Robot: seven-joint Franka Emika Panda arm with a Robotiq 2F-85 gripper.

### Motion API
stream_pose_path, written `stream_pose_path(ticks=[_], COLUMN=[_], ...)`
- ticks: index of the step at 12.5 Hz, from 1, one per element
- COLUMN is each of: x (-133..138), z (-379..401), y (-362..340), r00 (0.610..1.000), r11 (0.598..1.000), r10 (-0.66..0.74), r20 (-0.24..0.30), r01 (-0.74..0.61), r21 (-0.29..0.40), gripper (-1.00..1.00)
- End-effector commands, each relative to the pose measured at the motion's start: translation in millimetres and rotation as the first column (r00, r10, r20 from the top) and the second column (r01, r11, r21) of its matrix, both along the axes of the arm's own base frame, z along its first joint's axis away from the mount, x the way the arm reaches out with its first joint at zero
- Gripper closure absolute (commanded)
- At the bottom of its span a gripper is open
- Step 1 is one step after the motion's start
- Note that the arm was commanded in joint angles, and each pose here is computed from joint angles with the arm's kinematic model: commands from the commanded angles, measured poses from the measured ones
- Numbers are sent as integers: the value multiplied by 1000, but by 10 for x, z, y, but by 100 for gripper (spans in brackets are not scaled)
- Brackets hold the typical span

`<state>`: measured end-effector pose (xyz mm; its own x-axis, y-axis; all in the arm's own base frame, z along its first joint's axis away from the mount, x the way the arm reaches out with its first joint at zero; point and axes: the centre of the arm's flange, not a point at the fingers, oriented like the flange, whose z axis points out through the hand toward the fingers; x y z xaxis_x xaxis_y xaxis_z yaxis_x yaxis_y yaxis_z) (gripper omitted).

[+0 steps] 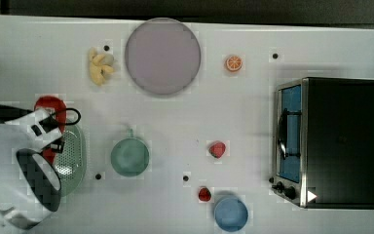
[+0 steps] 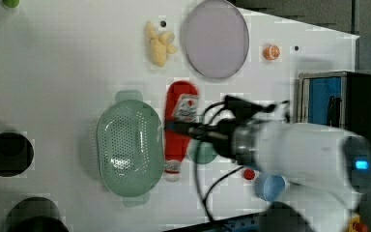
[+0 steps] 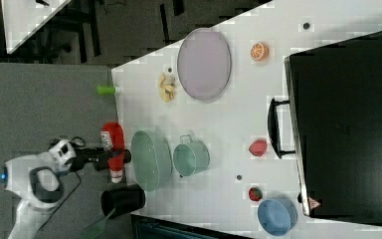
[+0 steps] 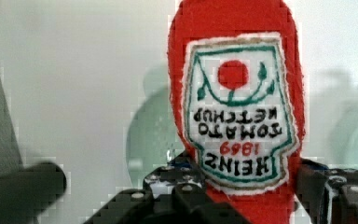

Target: Pick ketchup from strainer and place it on the table

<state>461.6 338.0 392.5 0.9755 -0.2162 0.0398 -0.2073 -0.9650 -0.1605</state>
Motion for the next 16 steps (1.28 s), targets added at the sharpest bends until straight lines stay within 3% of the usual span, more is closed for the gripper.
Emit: stream_pose_path(ticks=[1, 5, 8, 11, 16], x=[389, 694, 828, 799, 653], z=[61, 107, -13, -313, -1063], y=[-758, -1759, -2544, -3197, -3668], r00=[985, 945, 892, 840, 799], r11=[985, 944, 893, 847, 823], r10=[-169, -320, -445, -527, -566], r20=[-37, -65, -81, -125, -204], r01=[168, 313, 434, 509, 535], r21=[-49, -101, -119, -150, -191], gripper=[-12, -12, -12, -12, -12])
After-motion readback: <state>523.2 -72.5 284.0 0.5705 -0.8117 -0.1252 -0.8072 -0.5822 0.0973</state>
